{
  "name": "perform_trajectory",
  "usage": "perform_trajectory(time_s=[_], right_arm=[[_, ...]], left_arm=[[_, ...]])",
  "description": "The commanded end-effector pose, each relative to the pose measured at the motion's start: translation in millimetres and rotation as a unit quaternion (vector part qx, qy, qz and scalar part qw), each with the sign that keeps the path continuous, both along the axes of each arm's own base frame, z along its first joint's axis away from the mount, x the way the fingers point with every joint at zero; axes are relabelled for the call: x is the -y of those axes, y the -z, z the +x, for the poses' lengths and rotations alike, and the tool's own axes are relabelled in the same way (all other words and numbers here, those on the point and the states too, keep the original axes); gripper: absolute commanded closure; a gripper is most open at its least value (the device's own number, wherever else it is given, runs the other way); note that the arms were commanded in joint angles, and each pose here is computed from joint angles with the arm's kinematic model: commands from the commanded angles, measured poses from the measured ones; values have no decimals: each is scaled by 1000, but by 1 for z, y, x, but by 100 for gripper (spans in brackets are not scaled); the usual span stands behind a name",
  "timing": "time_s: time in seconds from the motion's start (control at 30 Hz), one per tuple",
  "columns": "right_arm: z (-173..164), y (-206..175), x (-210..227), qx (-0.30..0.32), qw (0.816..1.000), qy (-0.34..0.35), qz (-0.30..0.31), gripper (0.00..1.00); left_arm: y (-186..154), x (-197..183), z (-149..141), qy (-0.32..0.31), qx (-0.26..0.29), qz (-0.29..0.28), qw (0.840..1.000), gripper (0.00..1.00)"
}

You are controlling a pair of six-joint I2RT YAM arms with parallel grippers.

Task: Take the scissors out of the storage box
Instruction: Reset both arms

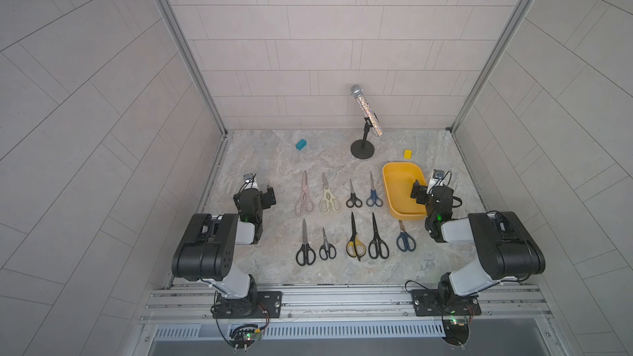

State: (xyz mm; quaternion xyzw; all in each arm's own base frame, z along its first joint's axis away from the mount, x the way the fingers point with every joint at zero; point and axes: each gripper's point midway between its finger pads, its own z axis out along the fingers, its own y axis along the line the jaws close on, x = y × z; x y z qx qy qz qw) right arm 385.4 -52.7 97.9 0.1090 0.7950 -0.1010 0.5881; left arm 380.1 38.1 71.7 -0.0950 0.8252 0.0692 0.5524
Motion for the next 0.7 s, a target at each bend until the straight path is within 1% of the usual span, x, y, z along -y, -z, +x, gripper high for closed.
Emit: perform_trajectory(time_s=[0.0, 0.07, 0.13, 0.37, 0.67], right_arm=[[-3, 4, -1, -3, 1000, -2, -7, 0], [-2, 5, -3, -13, 1000, -8, -5, 0], [1, 4, -4, -11, 1000, -6, -15, 0], [3, 5, -6, -15, 1000, -13, -15, 0], [4, 7, -7, -21, 1000, -17, -10, 0]], left_arm=[[-18, -5, 8, -12, 30, 11, 999, 0], [-18, -4, 8, -11, 35, 11, 999, 0], [-19, -5, 6, -13, 35, 11, 999, 0], [-19, -7, 5, -20, 39, 12, 999, 0], [-17, -8, 8, -29, 27, 19, 999, 0]])
